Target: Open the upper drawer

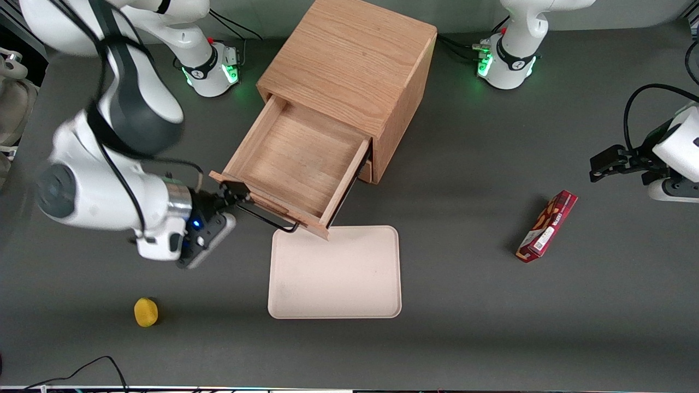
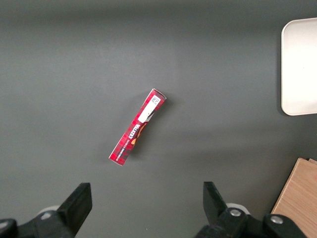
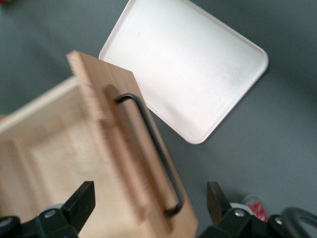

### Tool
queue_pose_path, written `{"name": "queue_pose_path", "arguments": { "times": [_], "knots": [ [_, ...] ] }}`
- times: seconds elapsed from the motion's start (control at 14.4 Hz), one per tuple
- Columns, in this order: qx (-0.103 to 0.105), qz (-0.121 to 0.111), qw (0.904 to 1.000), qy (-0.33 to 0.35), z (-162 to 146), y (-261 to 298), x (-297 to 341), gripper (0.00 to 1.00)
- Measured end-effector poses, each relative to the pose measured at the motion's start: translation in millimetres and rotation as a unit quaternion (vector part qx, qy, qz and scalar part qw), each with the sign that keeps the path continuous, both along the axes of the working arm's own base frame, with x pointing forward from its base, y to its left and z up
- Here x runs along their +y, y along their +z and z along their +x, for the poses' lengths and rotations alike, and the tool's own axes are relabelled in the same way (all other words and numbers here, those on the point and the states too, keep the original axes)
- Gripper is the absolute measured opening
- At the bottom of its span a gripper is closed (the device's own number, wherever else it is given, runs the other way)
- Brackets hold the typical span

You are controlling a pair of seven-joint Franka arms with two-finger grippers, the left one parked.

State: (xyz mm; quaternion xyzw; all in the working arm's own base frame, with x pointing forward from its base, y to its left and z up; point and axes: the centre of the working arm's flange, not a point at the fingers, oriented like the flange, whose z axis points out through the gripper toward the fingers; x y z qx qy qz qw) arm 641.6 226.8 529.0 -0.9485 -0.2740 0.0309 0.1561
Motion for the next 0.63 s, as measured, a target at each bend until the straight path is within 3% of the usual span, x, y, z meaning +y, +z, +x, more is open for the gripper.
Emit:
{"name": "queue_pose_path", "arguments": {
  "times": [0.14,0.21,0.49,0.63],
  "knots": [
    [0.003,-0.021,0.9948,-0.100,-23.1,53.3,-3.4,1.00],
    [0.002,-0.041,0.9869,-0.156,-35.8,77.2,-7.6,1.00],
    [-0.037,-0.128,0.9437,-0.303,-77.8,150.3,-50.0,1.00],
    [-0.015,-0.164,0.9265,-0.338,-99.6,171.1,-101.8,1.00]
  ]
}}
